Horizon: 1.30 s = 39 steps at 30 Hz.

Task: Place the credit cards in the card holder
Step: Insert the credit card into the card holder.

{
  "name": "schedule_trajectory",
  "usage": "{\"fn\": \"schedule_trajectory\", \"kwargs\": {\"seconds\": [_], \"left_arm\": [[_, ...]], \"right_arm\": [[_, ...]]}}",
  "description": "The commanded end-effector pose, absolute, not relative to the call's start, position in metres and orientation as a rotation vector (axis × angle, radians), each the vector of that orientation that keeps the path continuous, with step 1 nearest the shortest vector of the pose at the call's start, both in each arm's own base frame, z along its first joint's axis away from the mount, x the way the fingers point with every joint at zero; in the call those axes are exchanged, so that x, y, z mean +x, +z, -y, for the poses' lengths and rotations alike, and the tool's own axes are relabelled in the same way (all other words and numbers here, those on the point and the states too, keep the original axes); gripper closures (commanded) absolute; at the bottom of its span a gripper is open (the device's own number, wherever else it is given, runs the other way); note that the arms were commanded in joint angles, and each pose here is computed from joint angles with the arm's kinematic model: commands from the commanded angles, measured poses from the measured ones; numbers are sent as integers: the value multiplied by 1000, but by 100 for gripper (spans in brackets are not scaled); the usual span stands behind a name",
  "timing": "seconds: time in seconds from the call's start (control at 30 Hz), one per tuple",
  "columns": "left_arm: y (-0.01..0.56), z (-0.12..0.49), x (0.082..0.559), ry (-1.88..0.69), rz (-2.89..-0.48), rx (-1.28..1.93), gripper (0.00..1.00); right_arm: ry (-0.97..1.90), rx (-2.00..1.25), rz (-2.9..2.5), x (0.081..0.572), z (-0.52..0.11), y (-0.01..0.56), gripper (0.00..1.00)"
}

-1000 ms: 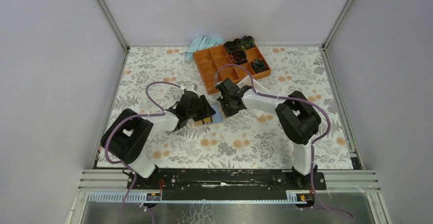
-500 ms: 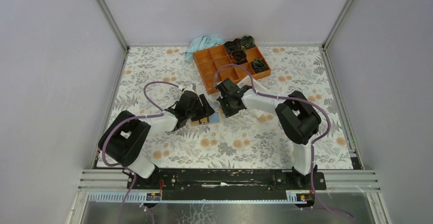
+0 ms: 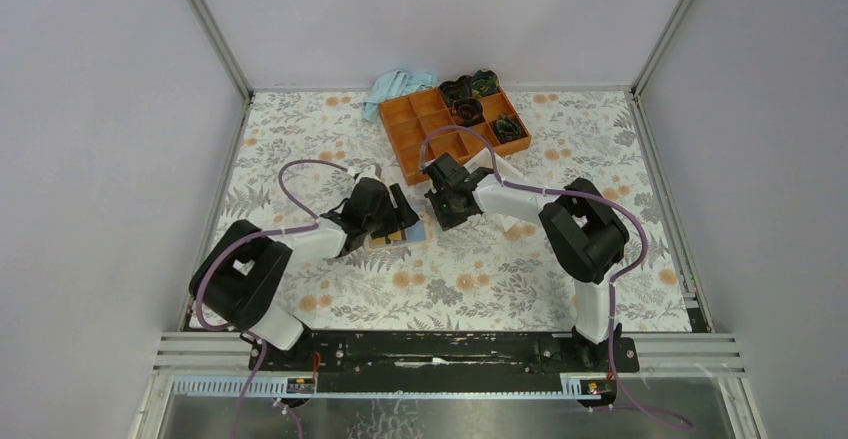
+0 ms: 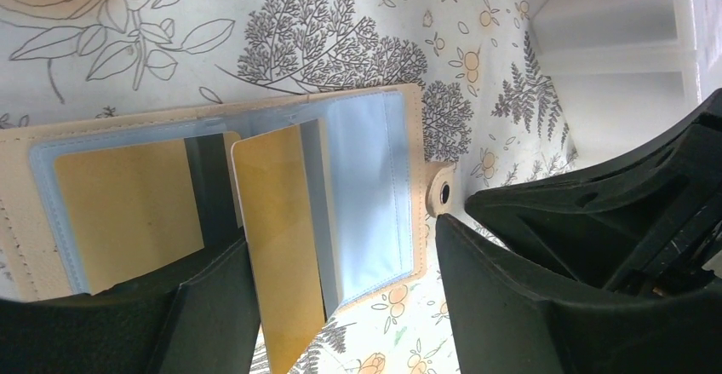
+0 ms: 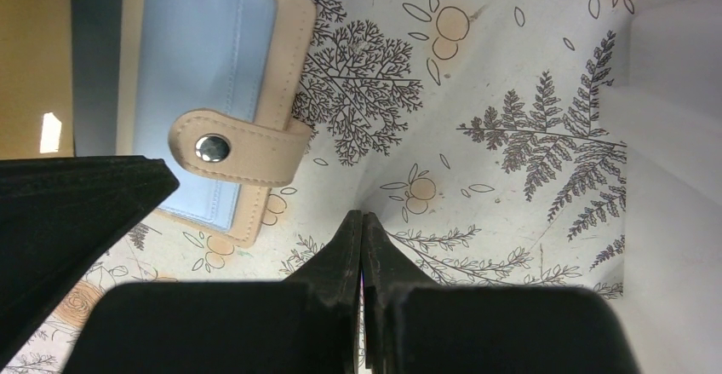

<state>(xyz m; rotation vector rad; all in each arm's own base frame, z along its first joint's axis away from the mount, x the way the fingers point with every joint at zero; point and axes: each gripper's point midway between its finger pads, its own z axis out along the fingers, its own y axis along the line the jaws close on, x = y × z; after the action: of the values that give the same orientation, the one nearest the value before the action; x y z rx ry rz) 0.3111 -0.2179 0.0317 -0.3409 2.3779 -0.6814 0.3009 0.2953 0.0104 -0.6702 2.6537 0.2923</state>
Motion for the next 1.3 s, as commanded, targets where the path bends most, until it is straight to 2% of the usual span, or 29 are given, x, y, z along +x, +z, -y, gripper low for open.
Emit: {"fn": "schedule_trajectory", "kwargs": {"seconds": [0.0,0.33,1.27], "left_arm": [[16,198,296,-539,-2455,-337,24],[40,203,302,-589,-2390,-320,22],[40,188,287,-530,-2410,-318,21]], "right_arm": [[306,-732,-2707,286,-298,0,100],[317,-734,-2706,286,-300,0,100],[336,-757,-2676,287,-311,11,100]]}}
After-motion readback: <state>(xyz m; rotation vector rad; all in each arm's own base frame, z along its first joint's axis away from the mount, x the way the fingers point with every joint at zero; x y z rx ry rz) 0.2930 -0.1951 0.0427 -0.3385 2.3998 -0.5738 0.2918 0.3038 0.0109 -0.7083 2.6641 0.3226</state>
